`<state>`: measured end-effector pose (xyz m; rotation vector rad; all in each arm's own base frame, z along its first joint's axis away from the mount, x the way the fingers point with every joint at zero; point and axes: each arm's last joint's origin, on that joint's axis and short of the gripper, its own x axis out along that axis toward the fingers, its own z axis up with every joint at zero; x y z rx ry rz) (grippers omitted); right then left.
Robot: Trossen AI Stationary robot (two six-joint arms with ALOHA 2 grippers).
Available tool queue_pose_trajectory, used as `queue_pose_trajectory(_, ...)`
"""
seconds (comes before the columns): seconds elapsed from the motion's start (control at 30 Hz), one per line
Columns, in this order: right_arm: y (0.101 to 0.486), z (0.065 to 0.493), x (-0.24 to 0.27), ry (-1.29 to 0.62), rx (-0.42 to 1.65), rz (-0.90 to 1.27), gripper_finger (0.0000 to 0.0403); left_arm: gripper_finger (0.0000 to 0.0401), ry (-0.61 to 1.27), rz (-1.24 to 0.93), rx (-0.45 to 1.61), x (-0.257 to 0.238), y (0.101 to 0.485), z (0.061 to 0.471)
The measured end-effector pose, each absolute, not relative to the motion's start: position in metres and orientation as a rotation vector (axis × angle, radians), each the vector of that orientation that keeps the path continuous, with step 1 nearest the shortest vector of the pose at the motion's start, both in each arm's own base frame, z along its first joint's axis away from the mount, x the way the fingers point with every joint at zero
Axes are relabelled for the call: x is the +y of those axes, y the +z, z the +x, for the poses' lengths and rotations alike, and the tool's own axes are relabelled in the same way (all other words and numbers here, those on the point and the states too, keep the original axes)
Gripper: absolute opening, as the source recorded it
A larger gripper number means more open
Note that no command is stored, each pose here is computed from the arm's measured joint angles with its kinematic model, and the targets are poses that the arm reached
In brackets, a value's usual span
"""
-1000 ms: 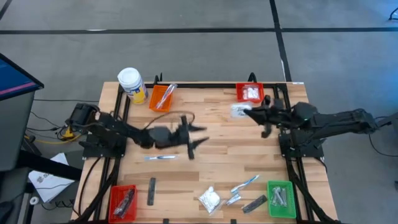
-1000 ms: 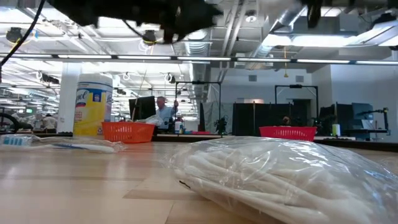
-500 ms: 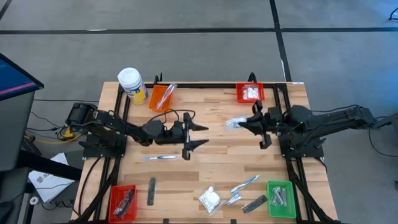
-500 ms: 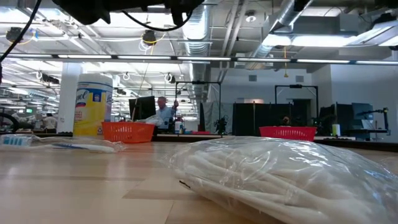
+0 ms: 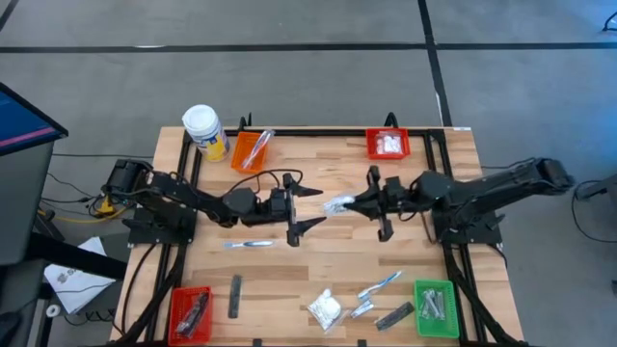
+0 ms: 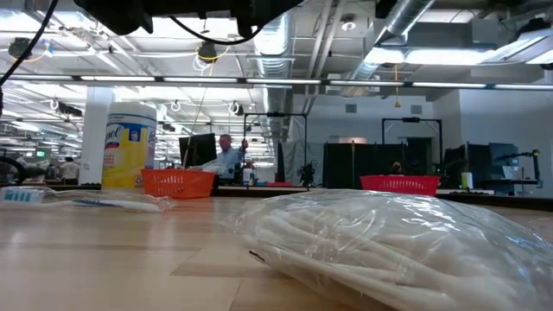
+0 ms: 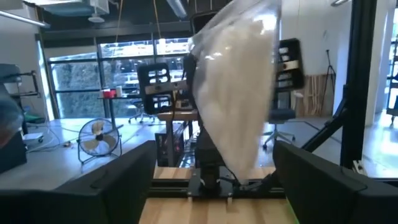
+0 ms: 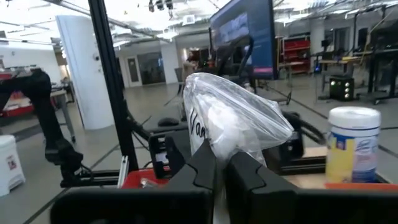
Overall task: Pick & Place Travel size toiletries
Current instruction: Put the top cotton pack into the top red bin
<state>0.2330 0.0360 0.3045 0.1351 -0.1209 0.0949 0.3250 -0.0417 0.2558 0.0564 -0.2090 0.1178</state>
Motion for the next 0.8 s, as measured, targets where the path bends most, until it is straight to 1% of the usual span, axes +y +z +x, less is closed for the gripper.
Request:
queue_pose_trajectory(0.2, 0.302, 0.252, 0.043, 0.106, -0.088, 0.116, 0.0007, 0.0324, 0.120, 0.056, -0.208, -0.042, 0.256, 0.325)
queue_pose_trajectory(0.3, 0.300, 0.256, 0.042, 0.101, -0.074, 0.114, 0.0008, 0.0312, 0.118, 0.050, -0.208, -0.042, 0.256, 0.325)
queue_pose_trajectory(0.37, 0.300, 0.256, 0.040, 0.093, -0.075, 0.113, 0.0008, 0.0293, 0.118, 0.047, -0.209, -0.042, 0.256, 0.325)
queue_pose_trajectory(0.43, 0.301, 0.256, 0.039, 0.086, -0.076, 0.107, 0.0008, 0.0263, 0.117, 0.039, -0.209, -0.042, 0.256, 0.325)
queue_pose_trajectory(0.5, 0.300, 0.256, 0.037, 0.080, -0.069, 0.096, 0.0009, 0.0219, 0.113, 0.017, -0.210, -0.042, 0.256, 0.325)
queue_pose_trajectory(0.57, 0.300, 0.256, 0.037, 0.078, -0.069, 0.081, 0.0012, 0.0161, 0.102, -0.001, -0.212, -0.042, 0.256, 0.325)
queue_pose_trajectory(0.67, 0.299, 0.256, 0.038, 0.081, -0.059, 0.061, 0.0024, 0.0055, 0.050, -0.014, -0.211, -0.043, 0.255, 0.325)
queue_pose_trajectory(0.7, 0.299, 0.256, 0.038, 0.081, -0.056, 0.059, 0.0030, 0.0031, 0.035, -0.015, -0.209, -0.044, 0.255, 0.325)
queue_pose_trajectory(0.73, 0.299, 0.256, 0.038, 0.081, -0.054, 0.058, 0.0038, 0.0022, 0.026, -0.016, -0.209, -0.044, 0.255, 0.325)
queue_pose_trajectory(0.8, 0.300, 0.254, 0.037, 0.081, -0.047, 0.057, 0.0057, 0.0021, 0.019, -0.024, -0.209, -0.044, 0.255, 0.325)
